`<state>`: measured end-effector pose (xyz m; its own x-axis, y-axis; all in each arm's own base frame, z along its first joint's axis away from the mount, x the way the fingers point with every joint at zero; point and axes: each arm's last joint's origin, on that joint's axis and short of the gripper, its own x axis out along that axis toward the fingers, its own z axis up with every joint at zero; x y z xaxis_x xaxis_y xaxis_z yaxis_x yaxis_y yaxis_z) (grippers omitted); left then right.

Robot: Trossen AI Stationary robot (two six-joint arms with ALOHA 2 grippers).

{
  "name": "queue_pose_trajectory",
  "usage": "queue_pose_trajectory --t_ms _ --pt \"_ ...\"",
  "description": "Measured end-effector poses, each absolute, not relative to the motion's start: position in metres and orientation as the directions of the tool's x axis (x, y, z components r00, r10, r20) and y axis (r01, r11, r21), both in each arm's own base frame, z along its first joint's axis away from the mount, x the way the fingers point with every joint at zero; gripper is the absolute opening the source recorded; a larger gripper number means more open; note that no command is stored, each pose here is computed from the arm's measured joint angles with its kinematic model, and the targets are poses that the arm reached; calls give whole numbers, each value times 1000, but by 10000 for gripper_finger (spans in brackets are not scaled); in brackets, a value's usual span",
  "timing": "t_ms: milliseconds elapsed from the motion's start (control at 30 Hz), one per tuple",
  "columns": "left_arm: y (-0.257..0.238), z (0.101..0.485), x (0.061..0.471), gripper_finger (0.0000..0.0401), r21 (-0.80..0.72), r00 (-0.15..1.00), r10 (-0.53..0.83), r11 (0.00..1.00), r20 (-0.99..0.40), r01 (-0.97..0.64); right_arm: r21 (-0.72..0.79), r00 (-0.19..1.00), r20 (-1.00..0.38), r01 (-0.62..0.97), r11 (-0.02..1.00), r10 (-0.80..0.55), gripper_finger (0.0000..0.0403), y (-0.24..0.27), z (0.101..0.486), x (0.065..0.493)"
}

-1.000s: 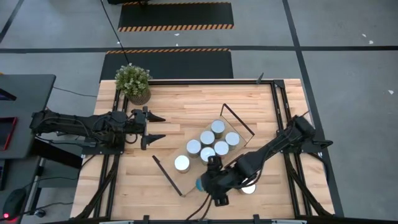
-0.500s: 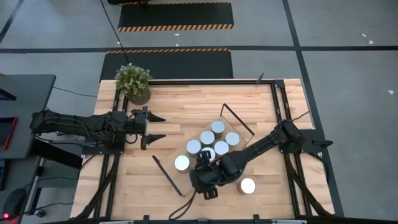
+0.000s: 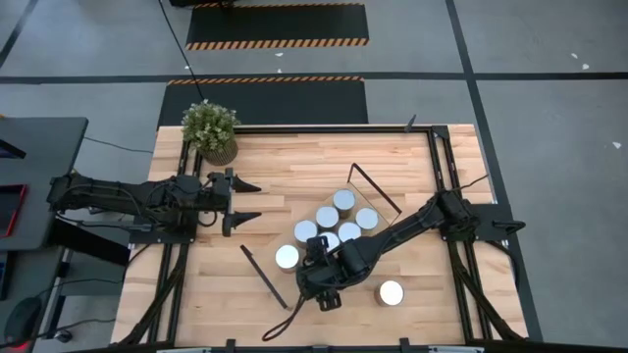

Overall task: Pick and place cans onto a shelf
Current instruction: Put the canned cherries on the shelf, then adjust the cans on the shelf

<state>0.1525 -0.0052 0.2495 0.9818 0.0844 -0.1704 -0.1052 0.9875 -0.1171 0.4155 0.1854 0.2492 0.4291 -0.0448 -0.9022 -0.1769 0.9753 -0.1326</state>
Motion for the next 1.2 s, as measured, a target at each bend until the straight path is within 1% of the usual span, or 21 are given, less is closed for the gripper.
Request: queue_pose_trajectory --t_ms 200,333,467,600,833,967,1100,1200 --pt "-5 250 152 355 -117 982 85 988 -170 -106 -160 436 -898 -185 970 -65 368 183 249 417" --pt "-5 250 152 355 -117 982 85 988 -171 -105 -191 448 -889 -179 965 -93 368 183 249 417" --pt "-5 250 152 355 -117 982 84 988 -171 -105 -263 477 -866 -172 949 -153 368 181 250 419" --pt "-5 250 152 355 -117 982 85 988 -171 -105 -281 494 -855 -184 942 -159 368 182 251 420" --pt "-5 250 152 355 -116 982 85 988 -170 -105 -360 523 -823 -181 915 -220 368 181 252 421" --pt "-5 250 152 355 -116 982 85 988 -170 -106 -356 545 -814 -194 914 -201 368 182 256 423" --pt "-5 250 152 355 -116 982 85 988 -170 -106 -336 590 -792 -200 920 -161 368 184 271 427" --pt "-5 250 152 355 -116 982 85 988 -171 -106 -346 625 -763 -181 921 -164 368 184 285 429"
